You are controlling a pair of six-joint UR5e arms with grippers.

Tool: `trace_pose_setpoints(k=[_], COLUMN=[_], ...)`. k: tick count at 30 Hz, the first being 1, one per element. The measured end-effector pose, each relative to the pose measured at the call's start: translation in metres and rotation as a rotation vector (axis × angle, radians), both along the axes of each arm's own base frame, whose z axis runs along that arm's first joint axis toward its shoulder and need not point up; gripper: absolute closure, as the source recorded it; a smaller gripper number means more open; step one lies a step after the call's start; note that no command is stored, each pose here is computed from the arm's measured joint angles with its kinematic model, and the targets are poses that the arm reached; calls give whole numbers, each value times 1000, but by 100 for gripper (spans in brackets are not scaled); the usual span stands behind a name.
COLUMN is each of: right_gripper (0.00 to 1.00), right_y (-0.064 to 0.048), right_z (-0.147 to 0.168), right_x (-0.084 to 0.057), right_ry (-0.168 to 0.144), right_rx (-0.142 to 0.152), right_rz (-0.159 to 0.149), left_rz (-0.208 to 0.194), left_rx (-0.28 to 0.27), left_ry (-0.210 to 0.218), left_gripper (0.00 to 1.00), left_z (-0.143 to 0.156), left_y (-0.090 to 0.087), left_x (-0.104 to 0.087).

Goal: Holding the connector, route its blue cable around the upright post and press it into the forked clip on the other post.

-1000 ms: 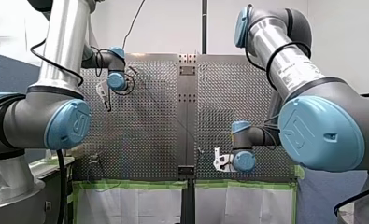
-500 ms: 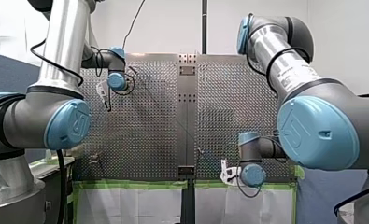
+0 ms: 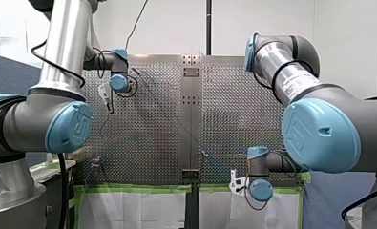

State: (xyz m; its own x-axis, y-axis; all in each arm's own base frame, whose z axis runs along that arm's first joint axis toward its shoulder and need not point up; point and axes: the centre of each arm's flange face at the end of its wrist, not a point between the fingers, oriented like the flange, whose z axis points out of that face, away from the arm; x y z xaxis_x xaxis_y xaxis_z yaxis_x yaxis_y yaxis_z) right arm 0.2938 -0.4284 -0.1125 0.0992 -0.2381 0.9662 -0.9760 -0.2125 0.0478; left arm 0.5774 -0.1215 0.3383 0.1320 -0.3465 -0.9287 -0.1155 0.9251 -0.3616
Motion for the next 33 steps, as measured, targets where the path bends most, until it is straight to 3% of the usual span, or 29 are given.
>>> trace_pose_setpoints(k=[10,27,33], right_gripper=[100,100,100], right_y=[-12,1,8], right_z=[-34,-100,-121], right_x=[-9,-27,-28], right_ry=[-4,11,15], right_rx=[9,88,106], right_rz=[-17,-32,-2], left_rz=[0,8,7], left_rx=[6,12,13], left_ry=[2,1,2], left_gripper=[1,1,1], left_z=[0,0,0], left_y=[0,1,0], left_x=[0,0,0])
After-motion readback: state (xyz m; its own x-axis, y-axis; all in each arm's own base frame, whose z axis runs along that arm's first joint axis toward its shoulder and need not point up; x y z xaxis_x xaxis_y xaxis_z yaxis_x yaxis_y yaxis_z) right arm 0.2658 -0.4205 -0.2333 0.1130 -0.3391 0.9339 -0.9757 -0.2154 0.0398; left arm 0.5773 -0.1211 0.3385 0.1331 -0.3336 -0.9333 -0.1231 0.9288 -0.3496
